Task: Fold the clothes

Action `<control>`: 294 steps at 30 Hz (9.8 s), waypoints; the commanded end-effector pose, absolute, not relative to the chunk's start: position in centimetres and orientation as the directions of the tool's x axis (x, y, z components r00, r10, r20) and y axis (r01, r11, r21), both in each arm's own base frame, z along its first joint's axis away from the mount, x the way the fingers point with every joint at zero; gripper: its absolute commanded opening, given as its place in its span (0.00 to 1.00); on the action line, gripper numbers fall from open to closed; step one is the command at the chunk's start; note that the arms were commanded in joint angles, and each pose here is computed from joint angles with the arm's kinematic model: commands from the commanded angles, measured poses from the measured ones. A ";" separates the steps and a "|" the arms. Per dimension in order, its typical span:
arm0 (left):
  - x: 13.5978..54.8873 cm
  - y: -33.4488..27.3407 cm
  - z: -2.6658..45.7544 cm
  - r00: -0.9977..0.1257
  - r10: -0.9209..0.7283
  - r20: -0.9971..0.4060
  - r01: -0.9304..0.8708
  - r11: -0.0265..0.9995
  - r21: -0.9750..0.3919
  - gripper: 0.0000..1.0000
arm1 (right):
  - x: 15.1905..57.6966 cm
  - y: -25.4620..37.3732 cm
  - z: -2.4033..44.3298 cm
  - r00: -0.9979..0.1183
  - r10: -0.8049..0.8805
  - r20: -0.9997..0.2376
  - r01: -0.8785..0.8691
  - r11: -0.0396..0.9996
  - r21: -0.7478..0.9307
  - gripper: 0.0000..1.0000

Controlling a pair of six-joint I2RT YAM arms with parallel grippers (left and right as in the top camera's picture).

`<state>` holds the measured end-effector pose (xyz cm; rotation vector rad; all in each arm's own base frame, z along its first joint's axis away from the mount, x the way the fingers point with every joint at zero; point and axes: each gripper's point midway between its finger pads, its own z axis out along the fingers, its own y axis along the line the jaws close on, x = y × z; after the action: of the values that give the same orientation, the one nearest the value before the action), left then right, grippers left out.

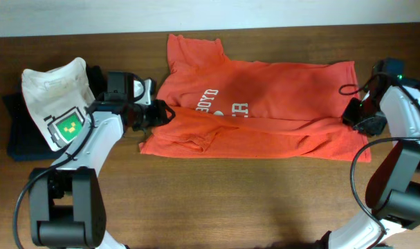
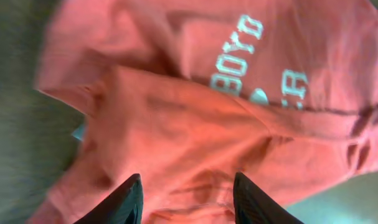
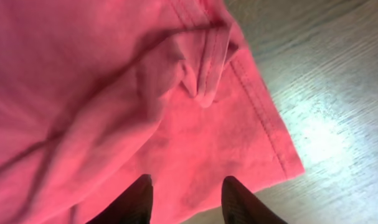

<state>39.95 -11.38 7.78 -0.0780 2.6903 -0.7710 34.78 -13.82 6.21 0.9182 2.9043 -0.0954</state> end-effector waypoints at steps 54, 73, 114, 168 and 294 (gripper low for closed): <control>35.6 -16.5 0.6 -0.937 0.266 -0.228 0.295 0.949 -0.106 0.57 | 35.5 -16.7 0.8 -0.780 0.564 -0.271 0.600 0.797 -0.067 0.33; 35.5 -16.4 0.6 -0.938 0.266 -0.223 0.295 0.950 -0.106 0.57 | 39.5 -22.1 4.7 -0.660 0.578 -0.479 0.673 0.739 -0.036 0.27; 22.9 -7.5 -3.3 -0.955 -0.202 0.219 -0.177 0.976 0.127 0.62 | 23.3 -20.3 0.0 -0.569 0.822 0.008 0.803 0.558 -0.209 0.24; 33.9 -11.3 8.0 -0.957 -0.017 -0.288 0.013 0.995 -0.103 0.79 | 39.9 -4.1 11.5 -0.908 0.266 -0.325 0.263 0.963 0.052 0.41; 31.3 -10.3 11.6 -0.937 0.141 0.319 0.098 0.985 -0.145 0.00 | 30.0 -16.3 10.4 -0.782 0.578 0.234 0.552 0.816 -0.172 0.05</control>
<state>32.21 -11.01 11.61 0.2410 3.4491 -0.2495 29.91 -16.12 10.35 0.9929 3.3097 -0.1983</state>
